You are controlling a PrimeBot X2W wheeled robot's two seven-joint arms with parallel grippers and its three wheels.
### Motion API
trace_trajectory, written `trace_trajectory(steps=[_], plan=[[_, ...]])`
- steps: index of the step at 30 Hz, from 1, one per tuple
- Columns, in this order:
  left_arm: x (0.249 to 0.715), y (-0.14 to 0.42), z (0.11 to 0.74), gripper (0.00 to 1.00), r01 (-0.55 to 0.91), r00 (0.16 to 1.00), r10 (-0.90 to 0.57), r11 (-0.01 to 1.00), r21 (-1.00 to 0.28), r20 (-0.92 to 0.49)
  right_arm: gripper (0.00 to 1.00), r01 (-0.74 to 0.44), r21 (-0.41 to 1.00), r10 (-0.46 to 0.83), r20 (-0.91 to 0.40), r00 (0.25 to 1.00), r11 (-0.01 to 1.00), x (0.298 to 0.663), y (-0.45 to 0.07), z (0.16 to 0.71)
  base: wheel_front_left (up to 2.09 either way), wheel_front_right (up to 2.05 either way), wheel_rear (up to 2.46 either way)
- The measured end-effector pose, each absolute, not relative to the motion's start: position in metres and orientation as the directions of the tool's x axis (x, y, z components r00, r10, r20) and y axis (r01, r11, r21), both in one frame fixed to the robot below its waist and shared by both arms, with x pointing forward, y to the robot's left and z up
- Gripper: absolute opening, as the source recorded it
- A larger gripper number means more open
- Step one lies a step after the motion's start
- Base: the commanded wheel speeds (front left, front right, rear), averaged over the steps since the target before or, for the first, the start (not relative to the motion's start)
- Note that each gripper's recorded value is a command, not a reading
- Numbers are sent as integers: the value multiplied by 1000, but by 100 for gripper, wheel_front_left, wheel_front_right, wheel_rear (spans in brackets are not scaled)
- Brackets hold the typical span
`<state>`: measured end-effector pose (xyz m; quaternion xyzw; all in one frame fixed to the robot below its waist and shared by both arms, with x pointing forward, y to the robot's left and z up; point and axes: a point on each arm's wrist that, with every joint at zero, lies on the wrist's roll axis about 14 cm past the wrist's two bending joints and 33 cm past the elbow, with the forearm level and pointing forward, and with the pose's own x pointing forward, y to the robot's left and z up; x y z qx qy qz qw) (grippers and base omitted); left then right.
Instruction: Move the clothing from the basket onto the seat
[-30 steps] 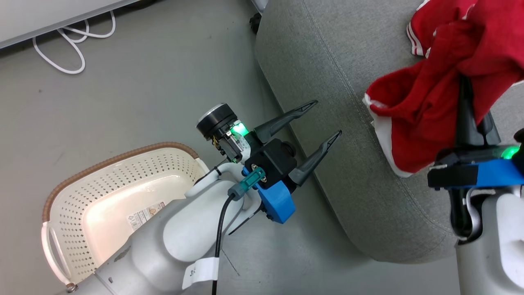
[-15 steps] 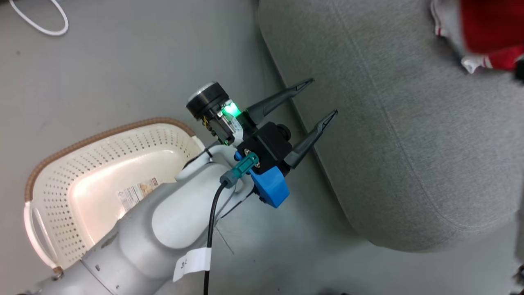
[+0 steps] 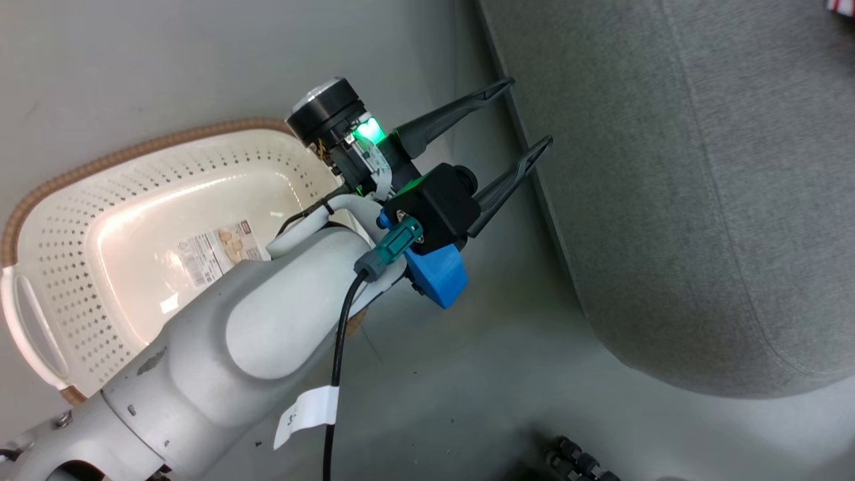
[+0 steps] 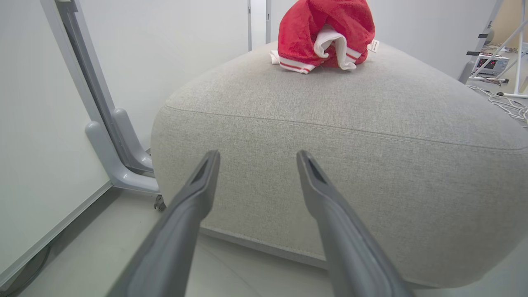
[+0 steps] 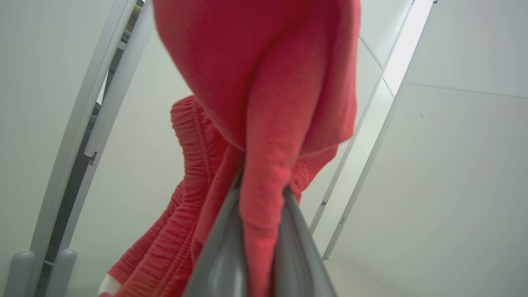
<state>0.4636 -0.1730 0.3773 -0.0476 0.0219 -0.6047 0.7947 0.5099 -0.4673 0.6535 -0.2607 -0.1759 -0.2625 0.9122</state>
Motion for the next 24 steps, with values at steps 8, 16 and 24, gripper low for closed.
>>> trace_trajectory(steps=[8, 16, 24], plan=[[468, -165, 347, 100, 951, 280, -960, 279, -137, -12, 0, 576, -424, -516, 260, 816, 699, 509, -505, 573, 0, 0, 0], [470, -162, 332, 100, 948, 279, -960, 280, -151, -29, 0, 569, -416, -596, 77, 799, 709, 494, -513, 496, 0, 0, 0], [471, -160, 330, 100, 946, 285, -958, 287, -151, -34, 0, 553, -406, -613, -22, 790, 727, 489, -504, 455, 0, 0, 0]])
